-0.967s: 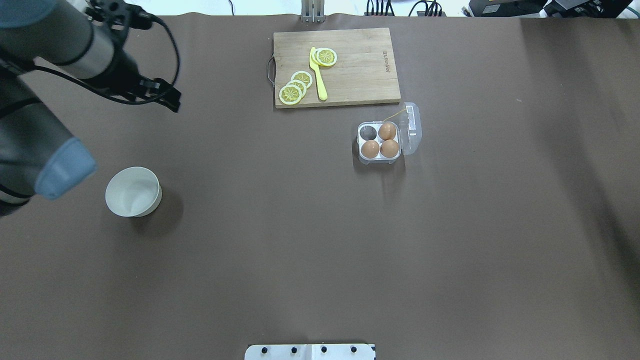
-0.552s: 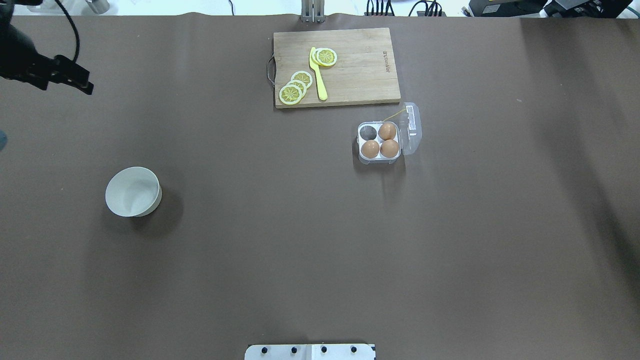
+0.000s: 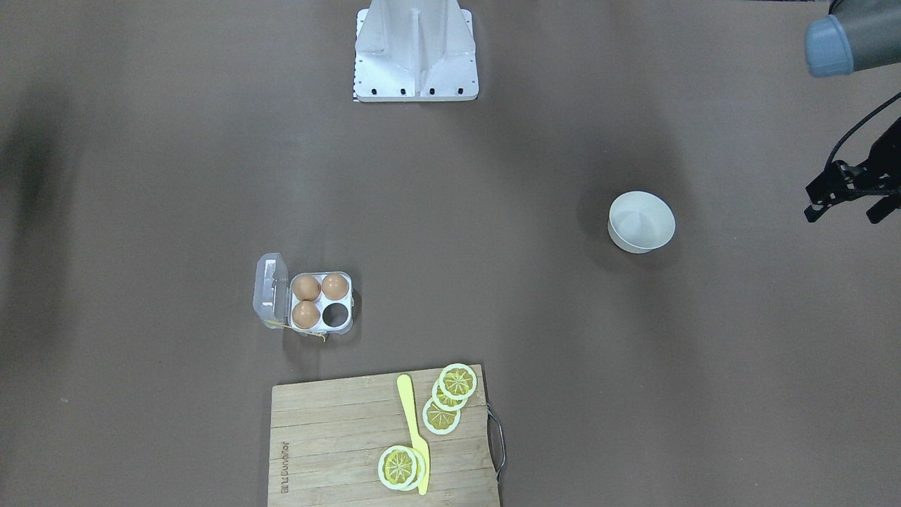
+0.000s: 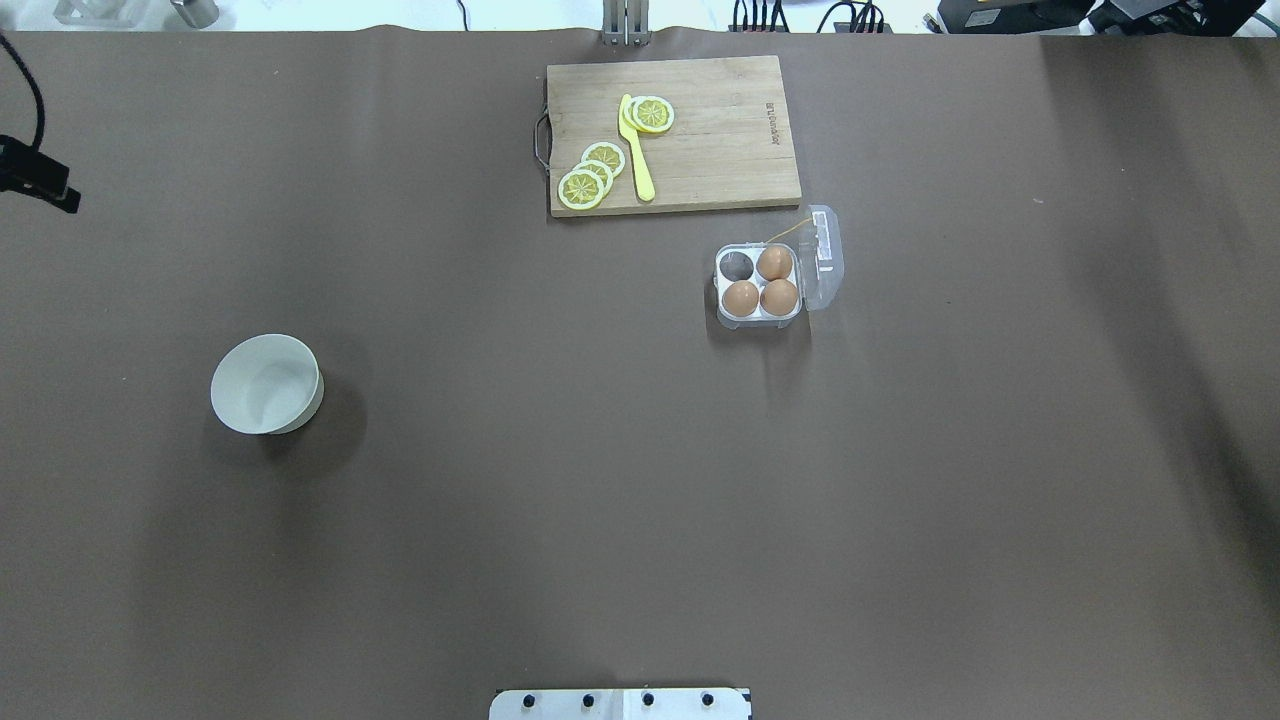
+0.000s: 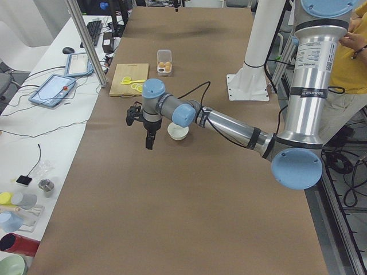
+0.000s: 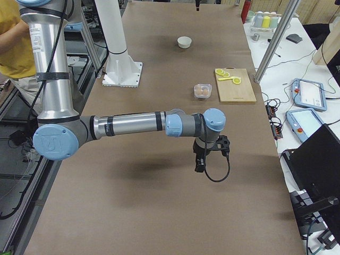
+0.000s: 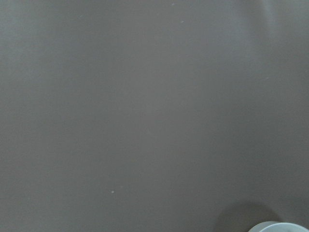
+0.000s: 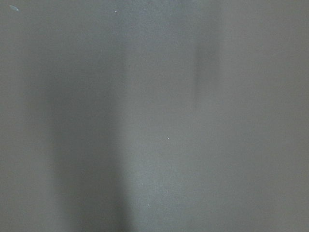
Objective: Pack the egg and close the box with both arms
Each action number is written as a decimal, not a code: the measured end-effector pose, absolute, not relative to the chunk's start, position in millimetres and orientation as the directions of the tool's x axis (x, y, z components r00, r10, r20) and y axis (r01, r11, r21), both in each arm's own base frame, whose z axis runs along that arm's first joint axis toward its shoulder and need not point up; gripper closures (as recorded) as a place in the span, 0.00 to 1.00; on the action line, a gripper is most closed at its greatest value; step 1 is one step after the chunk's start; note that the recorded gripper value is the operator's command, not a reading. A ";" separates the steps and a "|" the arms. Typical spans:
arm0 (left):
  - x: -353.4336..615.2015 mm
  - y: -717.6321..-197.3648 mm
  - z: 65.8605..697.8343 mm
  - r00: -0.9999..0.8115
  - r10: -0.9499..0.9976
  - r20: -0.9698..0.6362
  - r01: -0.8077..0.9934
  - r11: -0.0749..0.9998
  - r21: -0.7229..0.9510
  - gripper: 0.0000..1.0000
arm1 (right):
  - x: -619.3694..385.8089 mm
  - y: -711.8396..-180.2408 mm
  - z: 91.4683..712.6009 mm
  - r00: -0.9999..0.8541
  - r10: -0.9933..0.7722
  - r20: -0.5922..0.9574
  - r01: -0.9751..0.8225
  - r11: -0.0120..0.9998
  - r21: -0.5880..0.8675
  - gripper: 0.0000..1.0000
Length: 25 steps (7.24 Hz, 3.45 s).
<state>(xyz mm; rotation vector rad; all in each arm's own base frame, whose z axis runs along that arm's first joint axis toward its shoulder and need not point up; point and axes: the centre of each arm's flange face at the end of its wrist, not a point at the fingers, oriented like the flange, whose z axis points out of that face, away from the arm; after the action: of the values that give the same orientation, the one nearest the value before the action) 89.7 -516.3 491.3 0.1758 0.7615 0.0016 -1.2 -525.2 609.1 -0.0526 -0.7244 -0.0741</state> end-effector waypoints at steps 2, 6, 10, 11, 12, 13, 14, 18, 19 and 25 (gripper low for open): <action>84.1 -505.4 517.4 0.725 0.065 -0.686 0.067 0.984 0.164 0.03 | -7.1 -523.9 602.8 0.691 -0.044 0.722 0.088 0.996 -0.023 0.03; 82.8 -502.9 518.3 0.722 0.068 -0.688 0.070 0.983 0.170 0.03 | -64.0 -534.5 557.1 0.526 -0.106 0.844 0.162 0.986 0.023 0.02; 81.6 -500.4 515.9 0.721 0.068 -0.689 0.071 0.983 0.171 0.03 | -173.0 -568.8 471.2 0.494 -0.169 0.853 0.250 0.967 0.047 0.31; 81.2 -499.9 514.8 0.721 0.069 -0.690 0.072 0.982 0.173 0.03 | -197.8 -575.9 452.0 0.492 -0.172 0.854 0.262 0.964 0.044 0.39; 80.6 -498.9 514.1 0.720 0.069 -0.690 0.072 0.982 0.174 0.03 | -219.7 -584.0 437.0 0.489 -0.176 0.854 0.274 0.961 0.041 0.46; 80.1 -497.7 513.8 0.720 0.069 -0.690 0.072 0.982 0.174 0.02 | -238.2 -593.4 427.0 0.486 -0.182 0.855 0.288 0.957 0.040 0.49; 79.7 -496.7 513.4 0.720 0.070 -0.690 0.073 0.982 0.175 0.02 | -254.9 -603.6 420.2 0.483 -0.190 0.855 0.301 0.953 0.041 0.54; 78.4 -494.7 506.6 0.718 0.077 -0.691 0.075 0.980 0.186 0.03 | -308.2 -631.1 395.4 0.447 -0.234 0.864 0.331 0.940 0.083 0.82; 77.7 -493.8 505.7 0.718 0.077 -0.691 0.075 0.979 0.187 0.03 | -318.2 -634.1 385.8 0.440 -0.241 0.865 0.336 0.938 0.090 0.85; 76.1 -490.7 502.7 0.718 0.080 -0.692 0.077 0.978 0.193 0.03 | -371.6 -635.8 353.0 0.413 -0.280 0.867 0.389 0.915 0.111 1.00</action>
<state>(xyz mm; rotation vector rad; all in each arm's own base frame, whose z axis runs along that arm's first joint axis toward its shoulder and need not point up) 76.1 -490.7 502.7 0.2143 0.7721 0.0015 -371.6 -635.8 353.0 -0.1138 -1.0659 -0.4216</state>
